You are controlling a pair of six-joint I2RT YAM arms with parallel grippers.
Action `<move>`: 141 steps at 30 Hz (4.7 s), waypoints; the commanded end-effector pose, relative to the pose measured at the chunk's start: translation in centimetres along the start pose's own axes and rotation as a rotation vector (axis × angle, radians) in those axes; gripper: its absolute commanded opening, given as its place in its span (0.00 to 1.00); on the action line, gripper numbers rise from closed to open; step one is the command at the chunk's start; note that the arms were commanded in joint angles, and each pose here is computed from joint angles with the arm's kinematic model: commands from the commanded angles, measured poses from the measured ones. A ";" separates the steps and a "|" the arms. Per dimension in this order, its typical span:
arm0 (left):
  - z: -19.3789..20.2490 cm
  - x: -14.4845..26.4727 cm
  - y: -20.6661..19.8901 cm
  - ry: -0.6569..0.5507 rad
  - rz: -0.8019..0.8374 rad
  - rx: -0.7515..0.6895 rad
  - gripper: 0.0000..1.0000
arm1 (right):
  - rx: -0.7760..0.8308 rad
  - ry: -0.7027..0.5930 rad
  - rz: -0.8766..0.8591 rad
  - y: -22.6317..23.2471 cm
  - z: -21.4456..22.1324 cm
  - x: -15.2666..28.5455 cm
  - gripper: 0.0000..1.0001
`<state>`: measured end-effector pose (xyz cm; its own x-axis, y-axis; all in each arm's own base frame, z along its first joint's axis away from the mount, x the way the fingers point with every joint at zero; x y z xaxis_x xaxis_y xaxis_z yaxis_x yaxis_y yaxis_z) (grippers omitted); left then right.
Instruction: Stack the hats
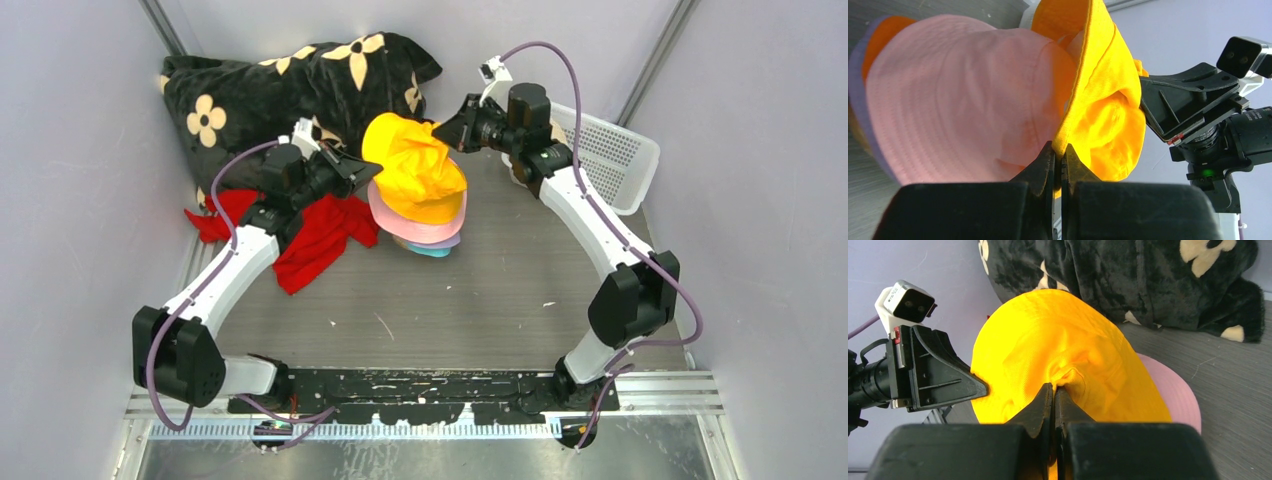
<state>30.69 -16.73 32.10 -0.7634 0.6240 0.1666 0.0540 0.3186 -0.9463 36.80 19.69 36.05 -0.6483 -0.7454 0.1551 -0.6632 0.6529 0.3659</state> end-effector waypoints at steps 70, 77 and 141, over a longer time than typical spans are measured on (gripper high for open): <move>-2.8 -1.8 6.8 -0.058 0.577 -0.075 0.40 | -0.050 -0.274 0.146 -8.0 7.4 7.7 0.79; -2.6 -2.0 6.7 -0.032 0.582 -0.073 0.41 | -0.051 -0.276 0.143 -8.0 7.4 7.9 0.79; -3.8 -8.7 14.9 0.033 0.428 0.079 0.00 | -0.302 -0.219 -0.231 -9.1 11.8 2.7 0.64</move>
<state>40.06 -14.85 17.05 -0.6693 0.7152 -0.2014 0.2612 -0.0272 -0.9649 36.16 12.59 19.98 -0.6291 -0.7762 -0.0421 -0.5852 0.4372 0.6830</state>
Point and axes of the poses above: each gripper's point midway between its finger pads, its own x axis back along the fingers, its own y axis along the line the jaws close on, z = x × y, the point moved 9 cm from there along x, back along the fingers, and after that the axes turned 8 degrees about x, right-handed, at the moved point
